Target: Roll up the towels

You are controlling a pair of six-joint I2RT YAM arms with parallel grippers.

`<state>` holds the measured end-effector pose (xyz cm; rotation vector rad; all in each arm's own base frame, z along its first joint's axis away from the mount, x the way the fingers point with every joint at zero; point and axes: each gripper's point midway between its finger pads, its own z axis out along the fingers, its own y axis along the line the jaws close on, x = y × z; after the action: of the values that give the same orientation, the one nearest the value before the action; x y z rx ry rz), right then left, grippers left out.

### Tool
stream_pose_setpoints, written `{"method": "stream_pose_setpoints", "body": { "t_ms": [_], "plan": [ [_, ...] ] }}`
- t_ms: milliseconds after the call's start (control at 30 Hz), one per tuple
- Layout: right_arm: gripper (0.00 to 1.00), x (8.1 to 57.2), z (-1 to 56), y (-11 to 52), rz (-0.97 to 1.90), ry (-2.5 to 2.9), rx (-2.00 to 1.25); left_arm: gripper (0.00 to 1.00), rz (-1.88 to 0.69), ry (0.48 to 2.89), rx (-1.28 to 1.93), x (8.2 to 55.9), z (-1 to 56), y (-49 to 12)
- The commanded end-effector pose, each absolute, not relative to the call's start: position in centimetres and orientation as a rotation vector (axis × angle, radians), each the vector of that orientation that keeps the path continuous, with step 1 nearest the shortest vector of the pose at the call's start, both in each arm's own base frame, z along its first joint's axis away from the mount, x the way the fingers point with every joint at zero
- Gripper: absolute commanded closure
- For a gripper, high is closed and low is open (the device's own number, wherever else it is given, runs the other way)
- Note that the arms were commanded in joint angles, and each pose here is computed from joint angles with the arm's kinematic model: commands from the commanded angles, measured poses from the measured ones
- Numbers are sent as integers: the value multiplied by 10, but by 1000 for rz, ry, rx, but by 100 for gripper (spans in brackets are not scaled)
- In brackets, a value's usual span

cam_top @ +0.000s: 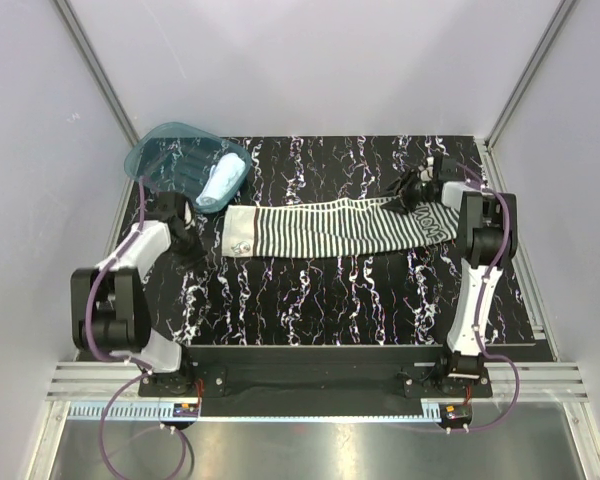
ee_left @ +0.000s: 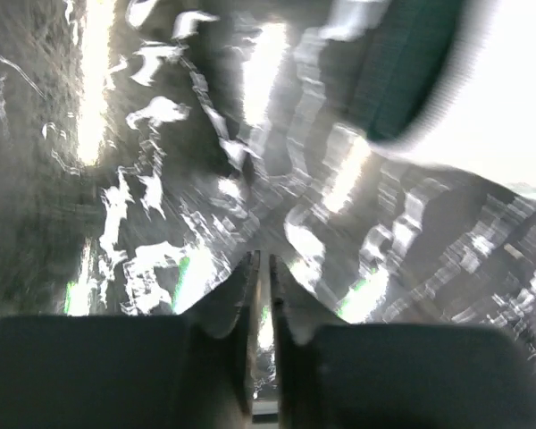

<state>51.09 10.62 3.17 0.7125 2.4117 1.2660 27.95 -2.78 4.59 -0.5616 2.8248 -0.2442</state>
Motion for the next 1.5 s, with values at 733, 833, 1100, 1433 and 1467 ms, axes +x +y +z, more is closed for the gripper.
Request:
{"method": "stream_pose_setpoints", "body": {
  "t_ms": [733,833,1100,1433,1467],
  "plan": [
    [37,375,88,-119,422,2015,1328,1,-409,2277,-96,257,174,-76],
    [39,383,72,-127,422,2034,1365,1,-410,2275,-89,256,173,-77],
    [38,399,44,-143,394,2041,1397,1,-408,2285,-85,255,171,-78],
    [41,419,31,-149,428,2018,1378,1,-401,2327,-82,256,161,-80],
    [43,421,27,-149,435,2021,1383,1,-399,2331,-84,256,160,-80]
  ]
}}
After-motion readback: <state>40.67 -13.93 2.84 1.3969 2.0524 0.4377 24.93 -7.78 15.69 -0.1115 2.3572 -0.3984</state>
